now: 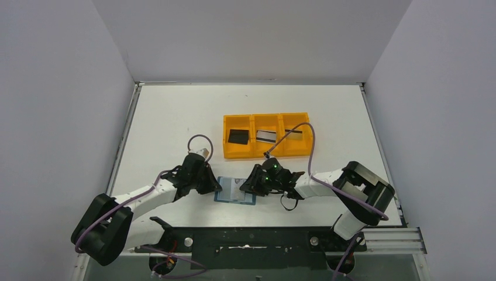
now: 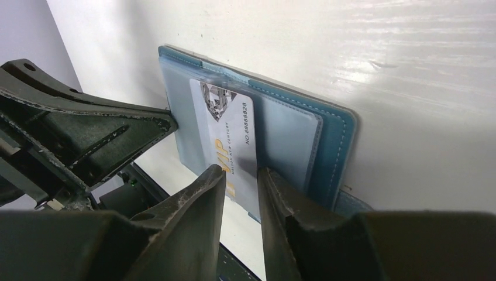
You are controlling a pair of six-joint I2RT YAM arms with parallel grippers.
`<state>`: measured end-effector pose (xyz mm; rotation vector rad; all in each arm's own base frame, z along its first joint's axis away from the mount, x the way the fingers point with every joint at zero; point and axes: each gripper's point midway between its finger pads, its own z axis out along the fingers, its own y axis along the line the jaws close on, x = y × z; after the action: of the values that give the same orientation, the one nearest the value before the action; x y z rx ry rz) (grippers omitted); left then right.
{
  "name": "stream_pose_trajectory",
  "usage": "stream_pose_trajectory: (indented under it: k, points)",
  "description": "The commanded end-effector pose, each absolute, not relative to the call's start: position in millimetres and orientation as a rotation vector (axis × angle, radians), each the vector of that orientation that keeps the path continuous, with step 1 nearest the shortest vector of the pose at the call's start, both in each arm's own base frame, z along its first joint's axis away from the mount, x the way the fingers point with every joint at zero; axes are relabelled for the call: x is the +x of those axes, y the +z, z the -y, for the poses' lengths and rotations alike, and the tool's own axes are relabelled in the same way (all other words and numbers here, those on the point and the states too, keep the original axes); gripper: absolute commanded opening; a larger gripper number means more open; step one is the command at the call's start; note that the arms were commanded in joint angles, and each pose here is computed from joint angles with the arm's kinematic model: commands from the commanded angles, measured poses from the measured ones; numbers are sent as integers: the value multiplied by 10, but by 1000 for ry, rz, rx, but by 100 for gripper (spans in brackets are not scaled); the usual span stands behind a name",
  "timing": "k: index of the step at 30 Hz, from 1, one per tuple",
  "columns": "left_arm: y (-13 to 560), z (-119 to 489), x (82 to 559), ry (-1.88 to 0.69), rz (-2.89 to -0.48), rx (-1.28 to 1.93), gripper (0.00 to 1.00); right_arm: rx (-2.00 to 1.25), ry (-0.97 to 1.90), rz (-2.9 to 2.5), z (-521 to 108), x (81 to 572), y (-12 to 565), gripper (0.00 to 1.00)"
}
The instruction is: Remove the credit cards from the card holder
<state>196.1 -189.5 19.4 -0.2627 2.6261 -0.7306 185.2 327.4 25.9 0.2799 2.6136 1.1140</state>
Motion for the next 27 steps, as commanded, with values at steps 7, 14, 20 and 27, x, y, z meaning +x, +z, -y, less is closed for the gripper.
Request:
stream_pose_trajectory:
  k: [7,14,20,27]
  points:
    - [138,1905,1911,-722,-2659,-212,0,312,907,-2622,-3178,2023,83,30]
    - [401,1844,2063,-656,-2597,-258,29,320,756,-2632,-3074,2052,23,30]
    - [843,2049,2279,-783,-2477,-241,37,319,793,-2624,-3073,2069,53,29]
    - [811,2424,2164,-1028,-2494,-127,29,310,883,-2621,-3171,2043,77,30]
